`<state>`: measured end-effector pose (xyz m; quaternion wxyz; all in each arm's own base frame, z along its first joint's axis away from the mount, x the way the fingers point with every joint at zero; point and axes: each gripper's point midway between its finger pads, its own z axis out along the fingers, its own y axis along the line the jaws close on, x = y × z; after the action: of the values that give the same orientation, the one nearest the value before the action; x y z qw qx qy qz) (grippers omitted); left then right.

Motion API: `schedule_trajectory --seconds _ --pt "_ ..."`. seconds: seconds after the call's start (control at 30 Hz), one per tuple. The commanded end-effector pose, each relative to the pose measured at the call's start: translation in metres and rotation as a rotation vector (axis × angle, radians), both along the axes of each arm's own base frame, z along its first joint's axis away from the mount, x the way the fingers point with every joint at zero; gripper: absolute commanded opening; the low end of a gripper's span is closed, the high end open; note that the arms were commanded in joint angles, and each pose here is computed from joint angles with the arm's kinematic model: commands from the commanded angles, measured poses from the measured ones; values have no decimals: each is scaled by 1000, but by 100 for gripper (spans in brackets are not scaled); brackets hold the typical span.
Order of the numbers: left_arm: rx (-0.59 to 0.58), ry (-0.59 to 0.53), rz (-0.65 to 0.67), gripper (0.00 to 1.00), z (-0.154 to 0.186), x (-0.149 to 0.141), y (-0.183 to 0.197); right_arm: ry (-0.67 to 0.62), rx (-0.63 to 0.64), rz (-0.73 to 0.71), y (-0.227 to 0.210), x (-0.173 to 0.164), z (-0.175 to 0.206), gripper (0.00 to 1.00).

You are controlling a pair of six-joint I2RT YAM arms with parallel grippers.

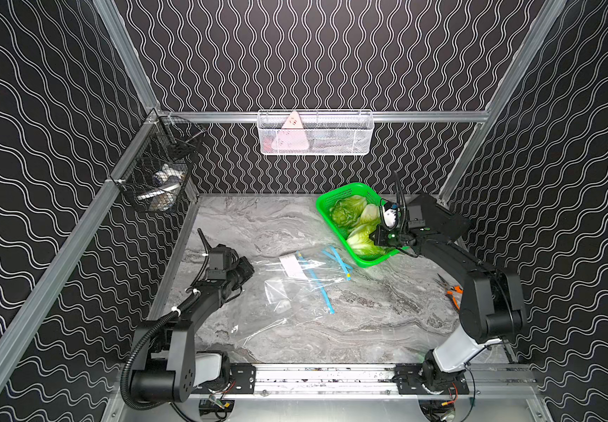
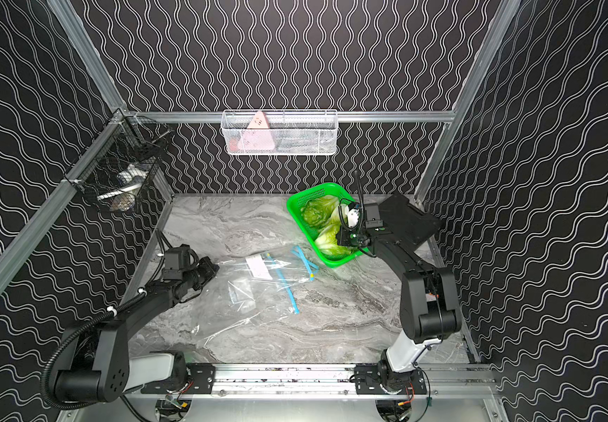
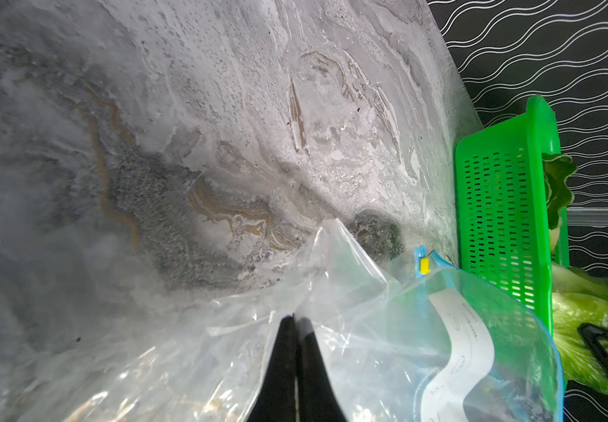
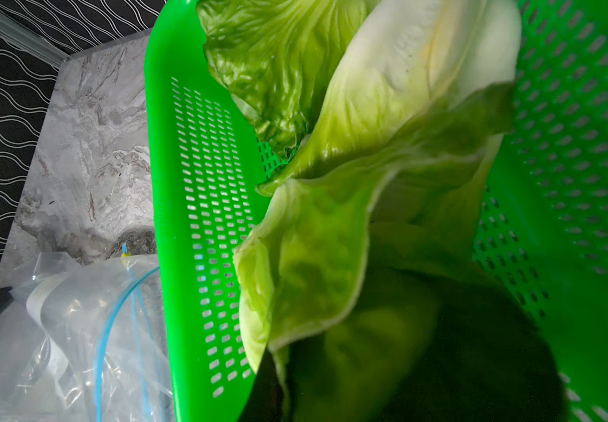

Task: Open the zip-top bag and take out the chinese cabbages
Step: Place the Chinese cabbage in the basket.

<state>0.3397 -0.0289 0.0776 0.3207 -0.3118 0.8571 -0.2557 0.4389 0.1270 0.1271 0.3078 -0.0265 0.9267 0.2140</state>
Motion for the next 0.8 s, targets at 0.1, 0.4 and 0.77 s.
schedule_trajectory --seconds 0.1,0.4,0.77 --pt "-6 -23 7 0 4 4 1 165 -46 -92 -17 -6 -45 0" --pt "-7 -25 10 0 5 5 2 20 -28 -100 -20 1 10 36" --pt "-15 -27 7 0 5 5 1 -127 -91 -118 -33 -8 75 68"
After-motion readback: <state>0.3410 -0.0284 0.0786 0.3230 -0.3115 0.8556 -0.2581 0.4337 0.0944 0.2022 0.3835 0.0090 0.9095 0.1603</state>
